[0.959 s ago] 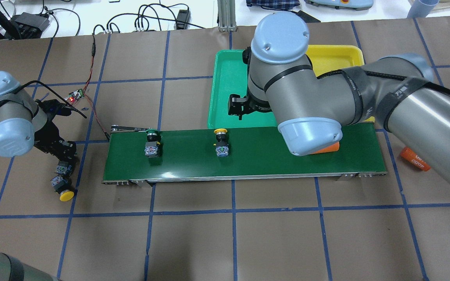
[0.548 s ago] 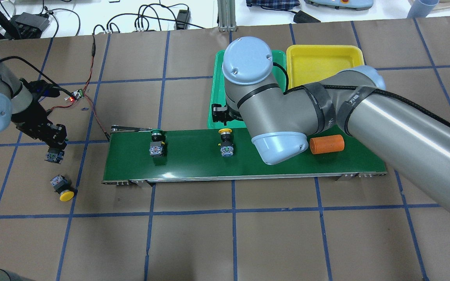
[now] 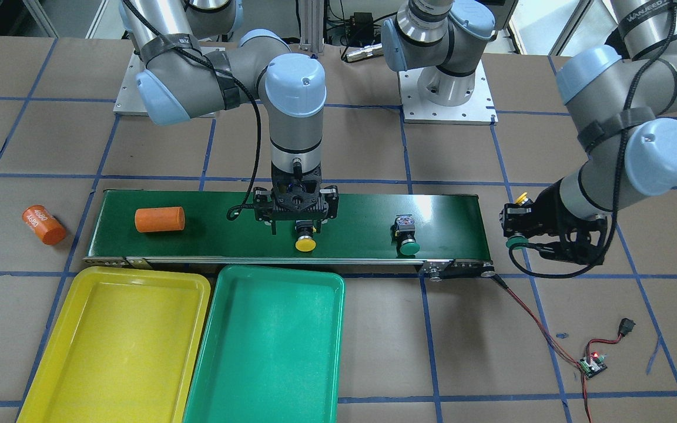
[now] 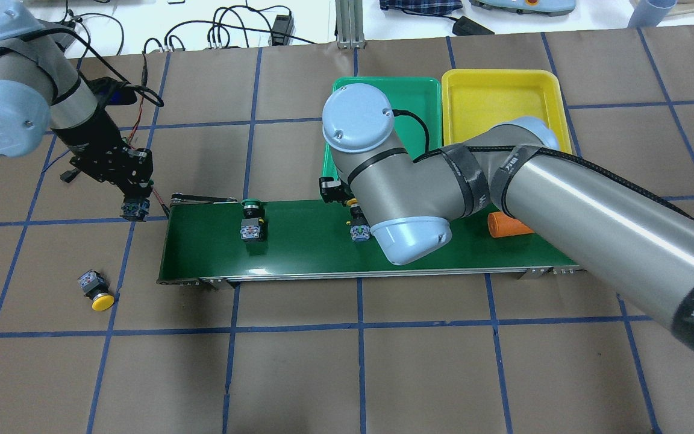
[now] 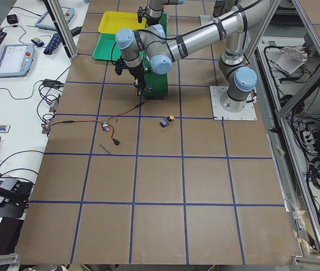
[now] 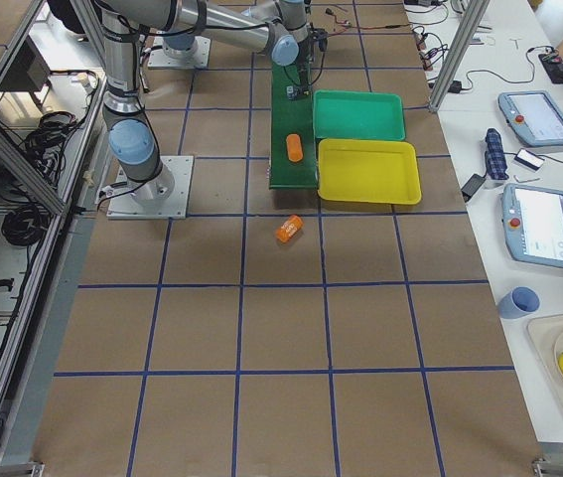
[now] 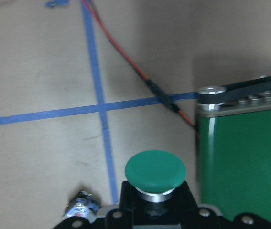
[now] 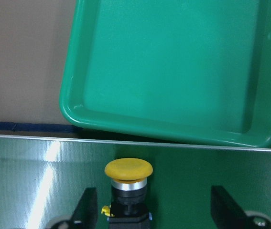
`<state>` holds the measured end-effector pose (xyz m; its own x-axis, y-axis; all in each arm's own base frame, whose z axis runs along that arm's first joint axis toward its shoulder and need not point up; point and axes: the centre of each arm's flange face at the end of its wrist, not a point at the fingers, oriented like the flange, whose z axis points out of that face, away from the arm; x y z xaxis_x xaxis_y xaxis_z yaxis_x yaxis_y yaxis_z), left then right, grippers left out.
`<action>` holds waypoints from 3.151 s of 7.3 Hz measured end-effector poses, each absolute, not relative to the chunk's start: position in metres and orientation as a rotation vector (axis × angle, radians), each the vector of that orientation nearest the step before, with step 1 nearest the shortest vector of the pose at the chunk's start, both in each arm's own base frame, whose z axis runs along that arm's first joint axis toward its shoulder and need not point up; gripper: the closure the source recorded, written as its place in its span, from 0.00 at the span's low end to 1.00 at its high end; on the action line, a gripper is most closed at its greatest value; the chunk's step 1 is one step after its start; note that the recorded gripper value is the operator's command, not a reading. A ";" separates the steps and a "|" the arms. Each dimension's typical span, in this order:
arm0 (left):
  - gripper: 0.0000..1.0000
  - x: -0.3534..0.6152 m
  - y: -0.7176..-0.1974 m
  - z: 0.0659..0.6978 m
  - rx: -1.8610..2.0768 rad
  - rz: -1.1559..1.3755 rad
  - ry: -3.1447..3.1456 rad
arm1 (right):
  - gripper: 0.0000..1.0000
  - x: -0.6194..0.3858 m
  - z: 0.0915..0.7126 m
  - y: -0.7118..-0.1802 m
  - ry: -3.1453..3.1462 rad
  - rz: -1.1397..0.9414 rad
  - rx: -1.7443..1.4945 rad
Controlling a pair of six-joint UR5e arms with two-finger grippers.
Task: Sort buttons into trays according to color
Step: 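Lift yellow-capped button with right gripper while left gripper carries green button to belt, then drop yellow button in yellow tray with right gripper while left grasps table button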
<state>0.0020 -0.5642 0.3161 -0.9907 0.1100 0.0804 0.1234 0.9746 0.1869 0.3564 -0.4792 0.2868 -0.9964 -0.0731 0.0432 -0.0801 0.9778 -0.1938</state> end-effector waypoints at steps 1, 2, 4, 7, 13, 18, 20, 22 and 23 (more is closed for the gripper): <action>1.00 -0.015 -0.562 0.306 -0.207 -0.334 -3.046 | 0.19 0.356 0.281 -0.478 -3.082 0.282 0.139; 1.00 -0.022 -0.556 0.294 -0.221 -0.371 -3.038 | 0.22 0.355 0.271 -0.475 -3.076 0.254 0.151; 1.00 -0.028 -0.548 0.270 -0.215 -0.414 -3.023 | 0.46 0.352 0.254 -0.470 -3.062 0.209 0.203; 0.20 -0.030 -0.547 0.260 -0.202 -0.425 -3.019 | 0.77 0.351 0.249 -0.467 -3.052 0.188 0.226; 0.00 -0.020 -0.550 0.296 -0.138 -0.326 -3.070 | 0.94 0.308 0.283 -0.495 -2.990 0.280 0.256; 0.00 0.132 -0.523 0.277 0.274 -0.347 -3.090 | 0.93 0.167 0.350 -0.567 -2.892 0.330 0.479; 0.00 0.147 -0.493 0.217 0.371 -0.290 -3.103 | 0.86 0.107 0.339 -0.594 -2.876 0.261 0.525; 0.00 0.145 -0.467 0.185 0.407 -0.300 -3.110 | 0.32 0.083 0.300 -0.614 -2.890 0.181 0.538; 0.00 0.147 -0.461 0.180 0.419 -0.318 -3.107 | 0.28 0.079 0.284 -0.623 -2.894 0.156 0.545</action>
<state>0.1467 -0.4613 0.1797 -0.9645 -0.2615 -0.0362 -0.2634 0.9442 0.1975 0.0789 -0.6228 0.2836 -0.9138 -0.3494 0.2072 -0.3697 0.9267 -0.0676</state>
